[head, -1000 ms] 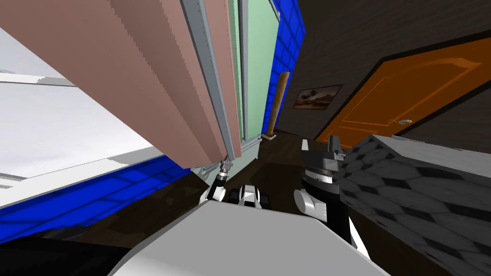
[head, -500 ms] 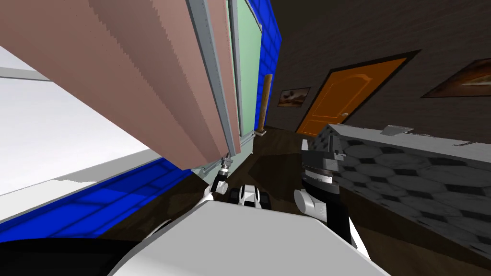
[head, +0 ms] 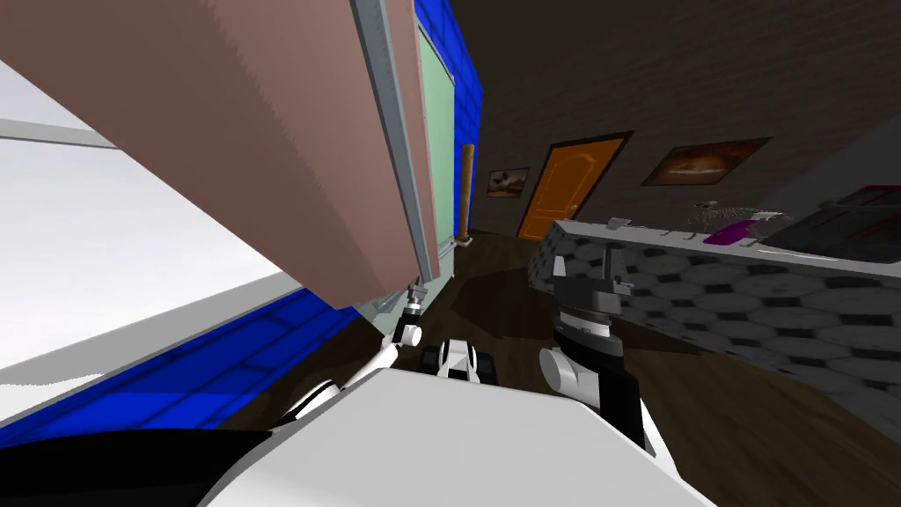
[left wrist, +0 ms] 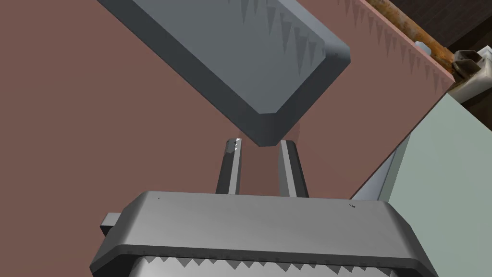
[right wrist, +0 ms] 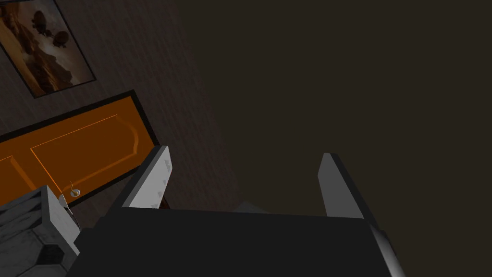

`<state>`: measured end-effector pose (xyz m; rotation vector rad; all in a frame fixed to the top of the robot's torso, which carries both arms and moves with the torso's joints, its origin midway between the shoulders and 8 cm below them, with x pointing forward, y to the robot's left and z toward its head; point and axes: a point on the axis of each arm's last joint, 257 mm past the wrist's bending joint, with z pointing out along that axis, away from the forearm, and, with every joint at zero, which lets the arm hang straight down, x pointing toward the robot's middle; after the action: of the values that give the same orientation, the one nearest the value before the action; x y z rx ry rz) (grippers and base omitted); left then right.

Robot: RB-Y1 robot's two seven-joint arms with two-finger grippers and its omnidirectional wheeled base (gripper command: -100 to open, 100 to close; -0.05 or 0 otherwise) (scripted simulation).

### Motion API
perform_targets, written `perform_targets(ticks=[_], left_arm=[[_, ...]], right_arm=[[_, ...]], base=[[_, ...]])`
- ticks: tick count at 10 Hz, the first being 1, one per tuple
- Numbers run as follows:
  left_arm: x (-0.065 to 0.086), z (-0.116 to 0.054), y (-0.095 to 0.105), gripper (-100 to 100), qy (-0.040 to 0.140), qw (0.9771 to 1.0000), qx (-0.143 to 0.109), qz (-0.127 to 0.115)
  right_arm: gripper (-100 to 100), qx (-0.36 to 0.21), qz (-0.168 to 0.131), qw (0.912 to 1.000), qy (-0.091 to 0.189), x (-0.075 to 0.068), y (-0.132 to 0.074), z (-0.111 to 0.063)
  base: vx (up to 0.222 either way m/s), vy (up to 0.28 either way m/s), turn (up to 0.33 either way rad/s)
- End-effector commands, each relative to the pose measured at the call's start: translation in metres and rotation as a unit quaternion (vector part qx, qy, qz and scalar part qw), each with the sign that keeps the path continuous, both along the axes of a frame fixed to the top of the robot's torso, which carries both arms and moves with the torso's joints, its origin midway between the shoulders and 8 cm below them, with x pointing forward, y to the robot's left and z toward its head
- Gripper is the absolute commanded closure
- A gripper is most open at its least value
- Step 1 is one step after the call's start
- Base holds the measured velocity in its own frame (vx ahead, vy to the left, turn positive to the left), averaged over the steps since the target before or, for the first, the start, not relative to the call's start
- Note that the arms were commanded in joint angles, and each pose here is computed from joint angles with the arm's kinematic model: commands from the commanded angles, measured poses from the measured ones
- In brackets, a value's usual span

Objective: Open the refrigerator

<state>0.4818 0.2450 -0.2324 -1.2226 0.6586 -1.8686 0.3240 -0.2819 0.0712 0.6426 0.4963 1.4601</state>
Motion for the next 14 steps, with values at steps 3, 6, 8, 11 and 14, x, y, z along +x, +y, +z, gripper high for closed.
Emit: perform_targets(ticks=[3,6,8,11,14], left_arm=[[0.028,0.013,0.015,100,-0.01,0.9992,0.0,0.038],[0.033,0.004,0.03,100,0.003,0.9982,0.006,0.06],[0.032,0.007,0.002,100,0.0,0.9998,0.005,0.019],[0.03,0.013,-0.026,100,-0.006,0.9997,0.003,-0.023],[0.027,0.016,-0.045,100,-0.01,0.9986,0.002,-0.052]], right_arm=[[0,0.0,0.0,1.0,0.0,0.0,0.0,0.0],[0,0.0,0.0,1.0,0.0,0.0,0.0,0.0],[0,0.0,0.0,1.0,0.0,0.0,0.0,0.0],[0,0.0,0.0,1.0,0.0,0.0,0.0,0.0],[0,0.0,0.0,1.0,0.0,0.0,0.0,0.0]], base=[[-0.244,0.074,-0.321],[-0.215,0.048,-0.248],[-0.206,0.16,-0.143],[-0.152,0.107,-0.098],[-0.205,0.139,-0.134]])
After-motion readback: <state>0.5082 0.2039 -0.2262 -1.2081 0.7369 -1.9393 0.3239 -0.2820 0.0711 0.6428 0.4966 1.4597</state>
